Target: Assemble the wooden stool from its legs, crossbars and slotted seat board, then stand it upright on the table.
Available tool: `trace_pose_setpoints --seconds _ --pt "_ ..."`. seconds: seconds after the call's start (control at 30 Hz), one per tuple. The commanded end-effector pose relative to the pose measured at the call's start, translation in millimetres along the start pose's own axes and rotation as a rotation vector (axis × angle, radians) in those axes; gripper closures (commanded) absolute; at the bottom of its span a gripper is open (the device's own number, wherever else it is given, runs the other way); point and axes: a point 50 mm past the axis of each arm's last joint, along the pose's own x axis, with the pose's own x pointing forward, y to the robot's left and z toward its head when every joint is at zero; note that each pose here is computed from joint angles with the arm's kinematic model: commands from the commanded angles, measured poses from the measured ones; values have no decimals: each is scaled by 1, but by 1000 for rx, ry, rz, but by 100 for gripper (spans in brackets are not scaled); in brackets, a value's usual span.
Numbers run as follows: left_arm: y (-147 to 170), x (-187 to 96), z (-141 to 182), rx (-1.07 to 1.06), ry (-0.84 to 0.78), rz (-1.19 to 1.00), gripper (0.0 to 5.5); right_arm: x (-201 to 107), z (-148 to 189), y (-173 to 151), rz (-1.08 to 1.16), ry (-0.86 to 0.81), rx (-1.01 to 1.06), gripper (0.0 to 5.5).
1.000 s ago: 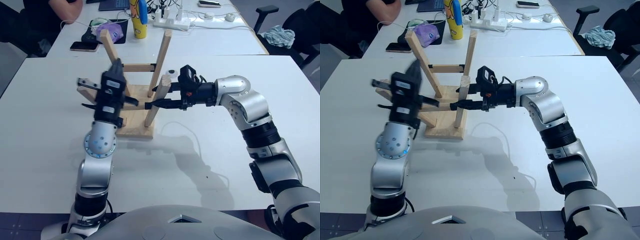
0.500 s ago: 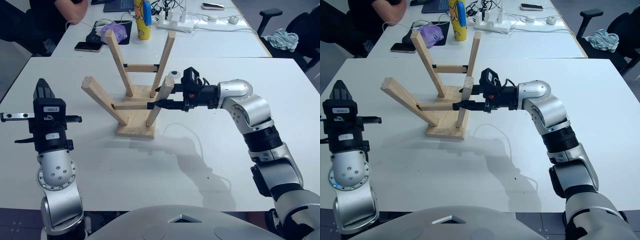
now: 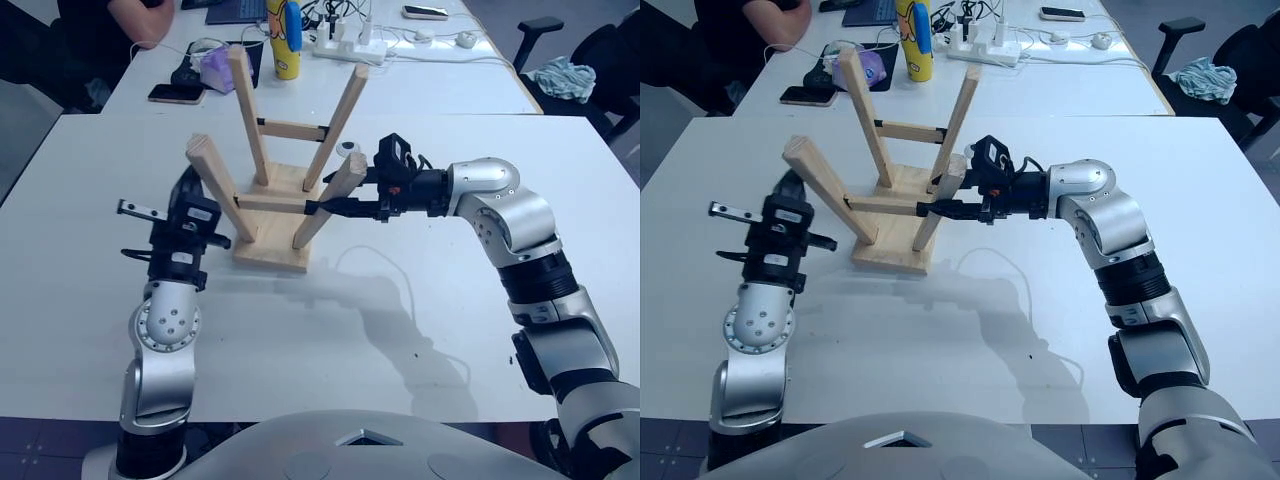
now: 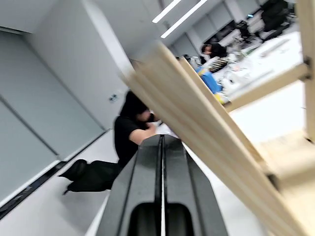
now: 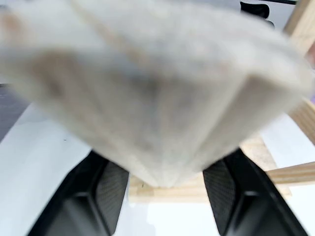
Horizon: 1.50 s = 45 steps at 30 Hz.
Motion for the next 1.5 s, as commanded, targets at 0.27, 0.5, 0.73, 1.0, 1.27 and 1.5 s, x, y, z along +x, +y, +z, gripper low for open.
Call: trace_pose_setpoints --seconds 0.27,0.5,0.73,1.0,1.27,1.5 --pt "-31 -4 -15 -68 69 -168 550 10 -28 1 -14 106 67 345" --pt "-49 -22 -45 -52 143 -262 550 -4 -17 -14 -170 -31 22 268" --pt "-47 -28 -62 -72 173 -218 550 -16 -1 -16 -185 -97 -10 268" --pt "-4 -19 -94 -38 281 32 550 -35 -104 16 -493 100 298 268" --pt "-41 47 -120 -96 362 -194 550 13 -133 35 -808 6 533 370" --pt "-86 40 -125 -145 422 -523 550 46 -132 49 -713 94 463 478"
